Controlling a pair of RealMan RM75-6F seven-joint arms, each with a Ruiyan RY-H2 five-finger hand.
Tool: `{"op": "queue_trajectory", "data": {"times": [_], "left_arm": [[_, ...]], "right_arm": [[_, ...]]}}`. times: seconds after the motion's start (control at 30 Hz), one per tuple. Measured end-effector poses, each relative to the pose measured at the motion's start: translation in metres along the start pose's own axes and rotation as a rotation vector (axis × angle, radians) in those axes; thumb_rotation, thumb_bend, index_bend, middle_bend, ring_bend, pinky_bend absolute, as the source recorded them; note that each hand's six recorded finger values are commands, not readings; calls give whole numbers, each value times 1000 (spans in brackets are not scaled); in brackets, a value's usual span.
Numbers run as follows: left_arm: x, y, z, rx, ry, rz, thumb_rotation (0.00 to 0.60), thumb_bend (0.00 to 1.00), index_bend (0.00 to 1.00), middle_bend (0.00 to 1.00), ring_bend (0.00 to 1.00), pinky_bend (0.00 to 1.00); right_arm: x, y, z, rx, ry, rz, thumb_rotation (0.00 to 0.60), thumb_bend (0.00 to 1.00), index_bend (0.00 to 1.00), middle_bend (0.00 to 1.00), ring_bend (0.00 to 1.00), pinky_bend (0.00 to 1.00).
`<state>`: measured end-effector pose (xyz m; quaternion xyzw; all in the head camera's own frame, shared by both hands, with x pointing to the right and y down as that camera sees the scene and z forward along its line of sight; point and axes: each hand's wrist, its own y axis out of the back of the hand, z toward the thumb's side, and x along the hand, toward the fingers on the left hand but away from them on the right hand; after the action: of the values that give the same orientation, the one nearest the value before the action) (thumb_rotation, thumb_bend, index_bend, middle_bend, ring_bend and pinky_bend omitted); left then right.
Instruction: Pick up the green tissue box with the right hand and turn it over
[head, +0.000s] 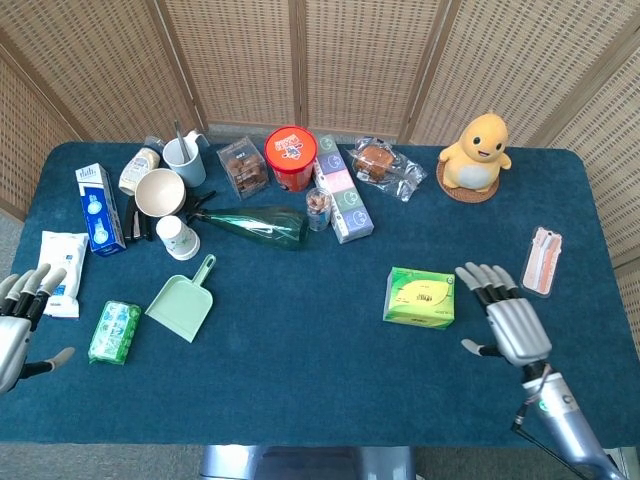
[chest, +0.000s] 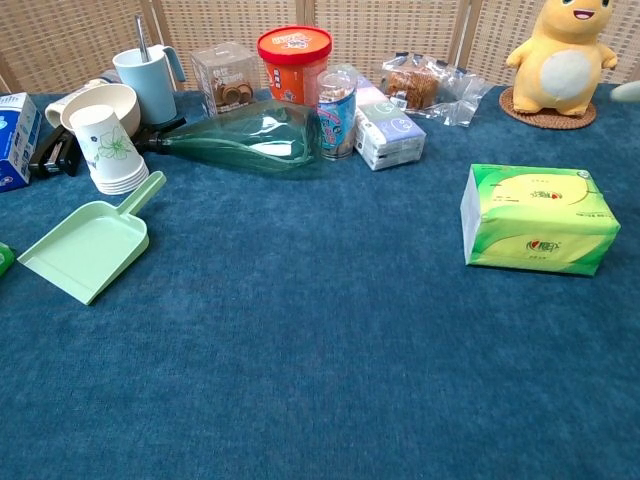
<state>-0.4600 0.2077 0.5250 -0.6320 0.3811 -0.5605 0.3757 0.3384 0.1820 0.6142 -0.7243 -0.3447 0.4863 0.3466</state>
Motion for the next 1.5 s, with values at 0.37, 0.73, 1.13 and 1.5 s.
{"op": "queue_trajectory", "data": {"times": [0.37, 0.73, 1.13, 1.5], "left_arm": [[1, 1, -2, -2, 15, 4, 600, 56, 0, 0, 0, 3], [2, 1, -3, -3, 21, 1, 600, 56, 0, 0, 0, 4], [1, 1, -2, -3, 21, -1, 600, 56, 0, 0, 0, 3], [1, -1, -3, -6, 21, -19, 600, 56, 0, 0, 0, 4]], "right_arm": [[-54, -33, 35, 3, 37, 115, 600, 0, 0, 12, 0, 92], [-70, -41, 26, 17, -5, 102, 600, 0, 145, 237, 165, 238], [-64, -35, 41, 1, 41, 72, 600, 134, 376, 400, 315, 385], [-62, -29, 60, -213, 68, 298, 600, 178, 456, 457, 375, 390]]}}
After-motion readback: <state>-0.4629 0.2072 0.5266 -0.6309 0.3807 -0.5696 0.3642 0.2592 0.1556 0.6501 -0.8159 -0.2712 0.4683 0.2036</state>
